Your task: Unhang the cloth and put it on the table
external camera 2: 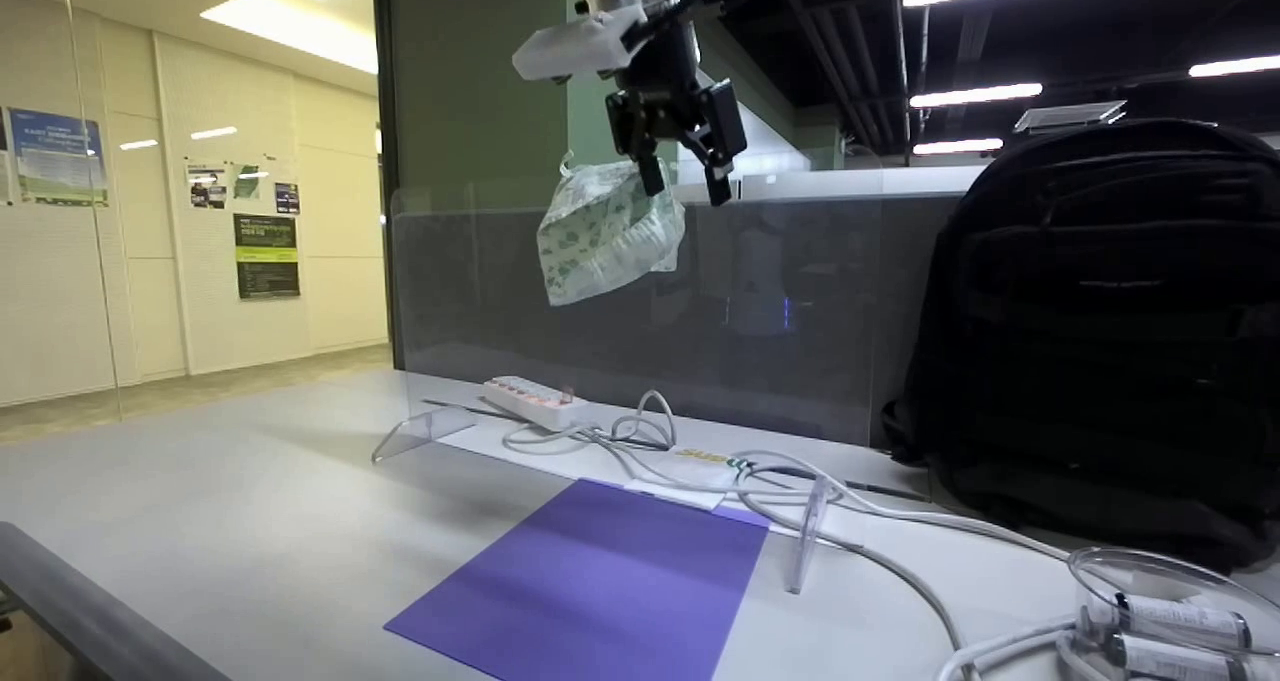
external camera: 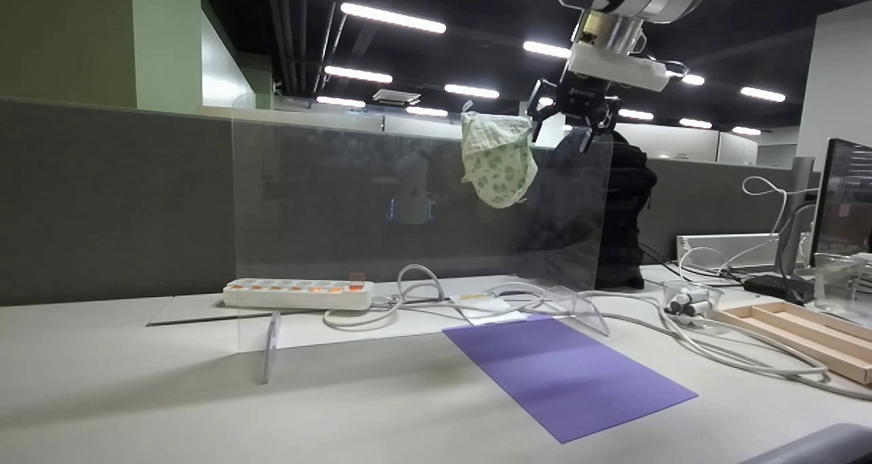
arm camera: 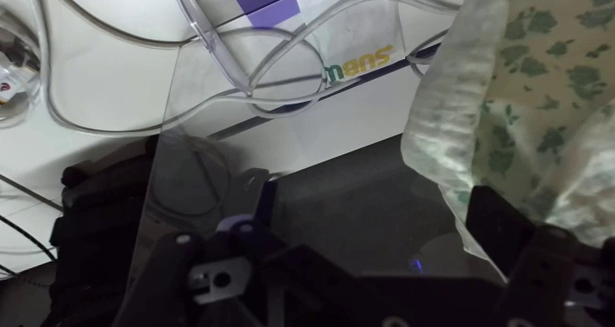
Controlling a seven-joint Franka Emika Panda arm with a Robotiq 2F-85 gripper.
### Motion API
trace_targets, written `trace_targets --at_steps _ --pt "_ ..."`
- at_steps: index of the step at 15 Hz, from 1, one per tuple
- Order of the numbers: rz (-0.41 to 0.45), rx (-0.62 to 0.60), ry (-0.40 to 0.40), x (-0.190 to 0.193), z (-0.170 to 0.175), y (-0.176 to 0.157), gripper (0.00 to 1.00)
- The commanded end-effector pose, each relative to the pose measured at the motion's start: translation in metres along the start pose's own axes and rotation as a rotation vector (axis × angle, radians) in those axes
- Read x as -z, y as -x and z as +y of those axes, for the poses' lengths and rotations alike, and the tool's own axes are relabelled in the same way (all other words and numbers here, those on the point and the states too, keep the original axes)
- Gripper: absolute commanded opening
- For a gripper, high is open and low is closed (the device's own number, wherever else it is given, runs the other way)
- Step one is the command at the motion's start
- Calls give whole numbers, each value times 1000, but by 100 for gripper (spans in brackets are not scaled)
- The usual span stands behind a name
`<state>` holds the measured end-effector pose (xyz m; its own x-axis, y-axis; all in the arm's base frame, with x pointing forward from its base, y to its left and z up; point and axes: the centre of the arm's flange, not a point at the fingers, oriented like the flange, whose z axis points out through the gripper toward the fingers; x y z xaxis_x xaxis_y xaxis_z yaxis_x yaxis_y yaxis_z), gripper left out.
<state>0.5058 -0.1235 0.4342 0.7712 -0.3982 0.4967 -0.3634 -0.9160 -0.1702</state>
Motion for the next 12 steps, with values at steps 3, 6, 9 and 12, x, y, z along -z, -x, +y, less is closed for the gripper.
trace_targets --at_steps 3,6,9,12 --pt "-40 133 -102 -23 -31 -17 100" --pt "-71 141 -64 -26 -34 -1 100" --pt "-105 140 -29 -30 -26 -3 100" --pt "-108 142 -25 -31 -25 -3 100"
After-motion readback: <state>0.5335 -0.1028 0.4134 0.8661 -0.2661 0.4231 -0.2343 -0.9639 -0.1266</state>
